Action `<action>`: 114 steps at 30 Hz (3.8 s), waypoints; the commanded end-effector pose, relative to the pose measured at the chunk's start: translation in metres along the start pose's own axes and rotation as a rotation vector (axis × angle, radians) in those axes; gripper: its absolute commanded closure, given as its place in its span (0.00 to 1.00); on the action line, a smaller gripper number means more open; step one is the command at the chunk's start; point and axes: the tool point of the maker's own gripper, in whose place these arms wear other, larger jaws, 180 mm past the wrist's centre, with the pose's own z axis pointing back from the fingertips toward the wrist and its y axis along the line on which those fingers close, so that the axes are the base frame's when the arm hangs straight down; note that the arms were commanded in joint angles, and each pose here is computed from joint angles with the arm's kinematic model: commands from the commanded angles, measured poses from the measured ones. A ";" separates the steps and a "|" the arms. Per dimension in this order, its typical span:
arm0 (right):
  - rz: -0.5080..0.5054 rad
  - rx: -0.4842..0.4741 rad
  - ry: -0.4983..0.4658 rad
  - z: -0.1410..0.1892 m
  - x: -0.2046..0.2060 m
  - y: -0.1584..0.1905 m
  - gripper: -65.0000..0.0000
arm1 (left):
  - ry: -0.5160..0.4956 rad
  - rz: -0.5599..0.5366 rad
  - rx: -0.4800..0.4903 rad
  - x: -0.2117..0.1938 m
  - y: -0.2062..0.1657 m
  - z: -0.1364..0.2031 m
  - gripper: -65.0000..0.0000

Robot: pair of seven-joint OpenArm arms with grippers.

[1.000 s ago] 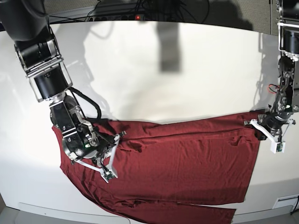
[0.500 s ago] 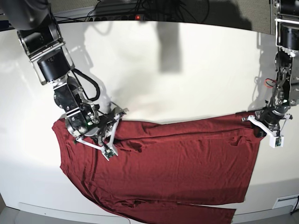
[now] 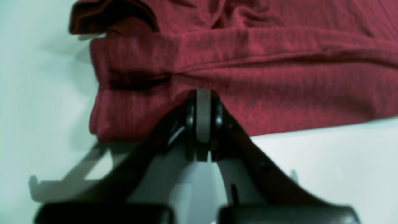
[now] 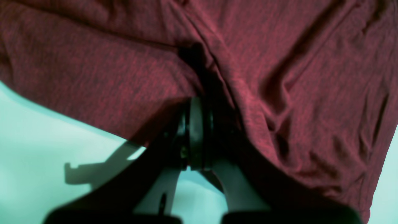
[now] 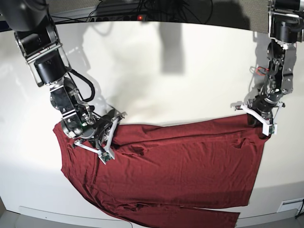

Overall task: Fold the T-shirt properly
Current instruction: 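Drag the shirt toward the robot base with both grippers, then open both grippers and release the shirt edge, then move both grippers along the shirt sides toward the hem and sleeve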

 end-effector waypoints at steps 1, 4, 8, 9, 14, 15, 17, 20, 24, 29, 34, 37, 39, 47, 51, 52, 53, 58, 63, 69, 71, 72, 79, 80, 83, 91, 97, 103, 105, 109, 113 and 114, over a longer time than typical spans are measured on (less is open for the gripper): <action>0.001 -0.024 0.013 0.004 -0.002 -0.012 1.00 | -0.014 -0.012 0.014 0.007 0.008 0.002 1.00; -0.002 -0.013 0.043 0.002 -0.022 -0.006 1.00 | 0.016 -0.011 0.016 -0.011 0.009 0.007 1.00; 0.007 0.013 0.071 0.000 -0.050 0.007 1.00 | 0.067 -0.056 0.032 -0.037 0.013 0.014 1.00; 0.013 0.019 0.072 0.001 -0.055 0.011 1.00 | 0.081 -0.064 0.035 -0.044 0.014 0.016 1.00; 0.055 0.048 0.057 0.015 -0.073 0.032 1.00 | 0.093 -0.083 0.023 -0.061 0.010 0.029 1.00; 0.066 0.055 0.052 0.019 -0.075 0.037 1.00 | 0.094 -0.086 0.018 -0.064 0.008 0.032 1.00; 0.088 0.068 0.053 0.027 -0.083 0.046 1.00 | 0.094 -0.093 0.007 -0.068 0.003 0.038 1.00; 0.120 0.086 0.054 0.040 -0.097 0.058 1.00 | 0.095 -0.112 -0.007 -0.074 -0.001 0.050 1.00; 0.156 0.117 0.074 0.057 -0.122 0.074 1.00 | 0.115 -0.168 -0.018 -0.090 -0.007 0.067 1.00; 0.153 0.121 0.115 0.075 -0.156 0.090 1.00 | 0.162 -0.171 -0.038 -0.118 -0.014 0.090 1.00; 0.186 0.157 0.153 0.096 -0.186 0.117 1.00 | 0.223 -0.163 -0.040 -0.156 -0.013 0.116 1.00; 0.203 0.131 0.167 0.106 -0.198 0.128 1.00 | 0.258 -0.158 -0.042 -0.179 -0.012 0.133 1.00; 0.218 0.128 0.179 0.112 -0.207 0.136 1.00 | 0.275 -0.154 -0.044 -0.192 -0.012 0.145 1.00; 0.239 0.142 0.257 0.134 -0.250 0.162 1.00 | 0.355 -0.141 -0.048 -0.235 -0.011 0.185 1.00; 0.224 0.149 0.298 0.145 -0.270 0.173 1.00 | 0.359 -0.137 -0.052 -0.243 -0.013 0.200 1.00; 0.220 0.154 0.306 0.148 -0.275 0.177 1.00 | 0.360 -0.136 -0.052 -0.243 -0.013 0.203 1.00; 0.216 0.162 0.314 0.152 -0.279 0.181 1.00 | 0.357 -0.138 -0.058 -0.242 -0.015 0.205 1.00; 0.202 0.188 0.326 0.168 -0.288 0.198 1.00 | 0.324 -0.198 -0.093 -0.228 -0.029 0.217 1.00; 0.222 0.131 0.315 0.174 -0.286 0.194 1.00 | 0.283 -0.201 -0.110 -0.213 -0.037 0.215 1.00; 0.199 0.051 0.300 0.170 -0.279 0.172 1.00 | 0.213 -0.249 -0.119 -0.187 -0.042 0.199 1.00; 0.190 0.025 0.286 0.169 -0.272 0.163 1.00 | 0.184 -0.253 -0.124 -0.174 -0.046 0.193 1.00; 0.184 0.009 0.274 0.169 -0.267 0.157 1.00 | 0.169 -0.256 -0.127 -0.167 -0.048 0.190 1.00; 0.145 -0.103 0.164 0.174 -0.222 0.116 1.00 | 0.087 -0.290 -0.153 -0.110 -0.069 0.176 1.00; 0.144 -0.112 0.151 0.175 -0.217 0.112 1.00 | 0.082 -0.308 -0.154 -0.104 -0.071 0.176 1.00; 0.143 -0.129 0.119 0.178 -0.205 0.105 1.00 | 0.047 -0.381 -0.121 -0.085 -0.070 0.178 1.00; 0.138 -0.155 0.028 0.187 -0.173 0.099 1.00 | -0.063 -0.433 -0.006 -0.032 -0.051 0.187 1.00; 0.132 -0.223 -0.064 0.200 -0.143 0.076 1.00 | -0.122 -0.439 0.053 -0.006 -0.035 0.193 1.00; 0.108 -0.321 -0.141 0.208 -0.117 0.038 1.00 | -0.167 -0.442 0.065 0.006 -0.031 0.193 1.00; 0.080 -0.326 -0.172 0.208 -0.106 0.031 1.00 | -0.185 -0.432 0.064 0.012 -0.032 0.191 1.00; 0.055 -0.303 -0.232 0.205 -0.083 0.026 1.00 | -0.232 -0.410 0.063 0.031 -0.034 0.185 1.00; 0.048 -0.248 -0.286 0.203 -0.063 0.028 1.00 | -0.279 -0.386 0.059 0.051 -0.037 0.179 1.00; 0.045 -0.237 -0.298 0.202 -0.058 0.028 1.00 | -0.292 -0.377 0.056 0.056 -0.038 0.178 1.00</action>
